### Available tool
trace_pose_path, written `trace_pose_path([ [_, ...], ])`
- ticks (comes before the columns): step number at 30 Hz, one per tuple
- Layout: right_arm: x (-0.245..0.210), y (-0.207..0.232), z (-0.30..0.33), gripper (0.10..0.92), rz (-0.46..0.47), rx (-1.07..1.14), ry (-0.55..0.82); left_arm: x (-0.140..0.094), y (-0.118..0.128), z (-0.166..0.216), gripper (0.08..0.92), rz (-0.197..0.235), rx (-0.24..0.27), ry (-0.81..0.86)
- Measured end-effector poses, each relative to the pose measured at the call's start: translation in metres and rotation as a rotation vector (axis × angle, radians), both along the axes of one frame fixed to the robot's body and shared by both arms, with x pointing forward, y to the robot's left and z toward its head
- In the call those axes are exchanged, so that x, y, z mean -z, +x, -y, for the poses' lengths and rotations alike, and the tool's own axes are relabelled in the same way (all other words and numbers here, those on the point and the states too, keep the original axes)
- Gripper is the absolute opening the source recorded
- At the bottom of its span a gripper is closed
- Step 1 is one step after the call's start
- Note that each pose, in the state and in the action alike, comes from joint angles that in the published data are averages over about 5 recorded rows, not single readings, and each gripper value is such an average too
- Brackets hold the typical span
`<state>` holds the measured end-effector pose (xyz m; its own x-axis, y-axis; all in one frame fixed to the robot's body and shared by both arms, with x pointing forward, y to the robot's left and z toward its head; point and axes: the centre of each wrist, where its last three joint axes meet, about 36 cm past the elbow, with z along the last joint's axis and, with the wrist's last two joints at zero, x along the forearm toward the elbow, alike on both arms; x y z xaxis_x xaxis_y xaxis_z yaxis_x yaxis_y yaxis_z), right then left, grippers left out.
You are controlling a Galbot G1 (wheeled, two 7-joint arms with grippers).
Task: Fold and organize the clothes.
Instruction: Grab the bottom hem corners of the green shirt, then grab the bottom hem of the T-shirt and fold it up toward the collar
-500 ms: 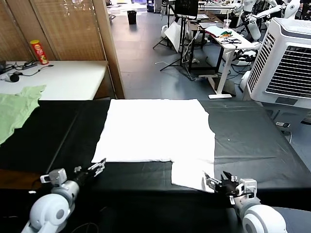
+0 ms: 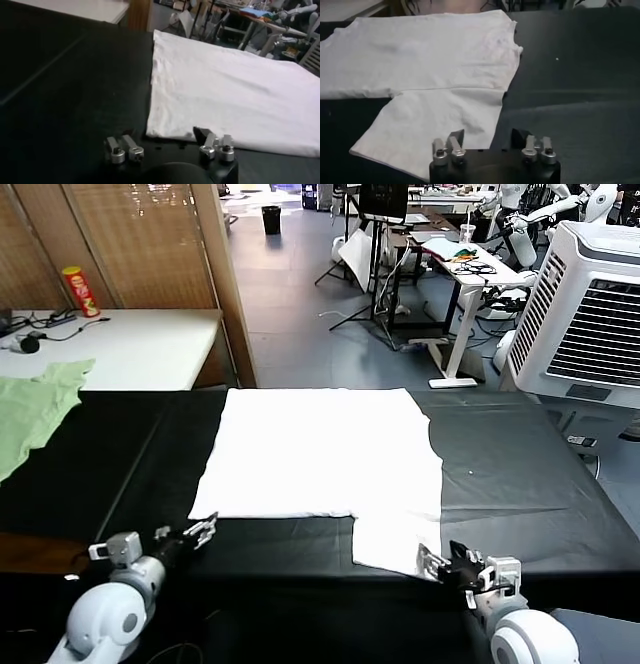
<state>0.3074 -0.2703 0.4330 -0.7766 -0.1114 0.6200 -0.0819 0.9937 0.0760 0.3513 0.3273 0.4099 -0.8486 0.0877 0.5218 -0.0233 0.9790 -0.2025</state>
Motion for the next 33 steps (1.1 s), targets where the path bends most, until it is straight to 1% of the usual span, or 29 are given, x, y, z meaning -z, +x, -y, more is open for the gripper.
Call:
trace_pose_path([
  [1,0.000,-0.001,0.000,0.134,0.001,0.002,-0.001,0.001,0.000,0.000,0.381,0.000,0.000,-0.001],
  [2,-0.001,-0.002,-0.001,0.123,0.001,0.007,-0.004,0.001,0.000,0.001,0.331,0.000,0.001,-0.001],
  [4,-0.004,-0.006,-0.001,0.122,0.004,0.017,-0.012,0.001,-0.001,0.002,0.214,0.001,0.003,-0.001],
  [6,-0.008,-0.011,-0.002,0.122,0.008,0.028,-0.024,-0.001,-0.004,0.003,0.148,0.004,0.005,0.002],
  [7,-0.010,-0.014,-0.003,0.122,0.011,0.032,-0.031,-0.003,-0.006,0.003,0.131,0.006,0.005,0.004],
  [13,-0.033,-0.041,-0.012,0.122,0.039,0.062,-0.072,-0.022,-0.021,0.006,0.127,0.025,0.003,0.029],
  [18,-0.046,-0.063,-0.020,0.122,0.036,0.069,-0.066,-0.038,-0.043,0.005,0.127,0.030,0.003,0.027],
  [22,-0.049,-0.066,-0.018,0.122,0.047,0.078,-0.062,-0.043,-0.062,-0.003,0.127,0.025,-0.019,0.021],
  [25,-0.049,-0.059,-0.013,0.122,0.108,0.069,-0.049,-0.045,-0.072,-0.007,0.127,0.034,-0.045,0.012],
  [29,-0.042,-0.037,-0.006,0.122,0.221,0.057,-0.037,-0.045,-0.071,-0.007,0.127,0.074,-0.057,-0.009],
  [33,-0.029,0.000,0.003,0.122,0.299,0.043,-0.043,-0.044,-0.057,-0.004,0.127,0.141,-0.060,-0.021],
])
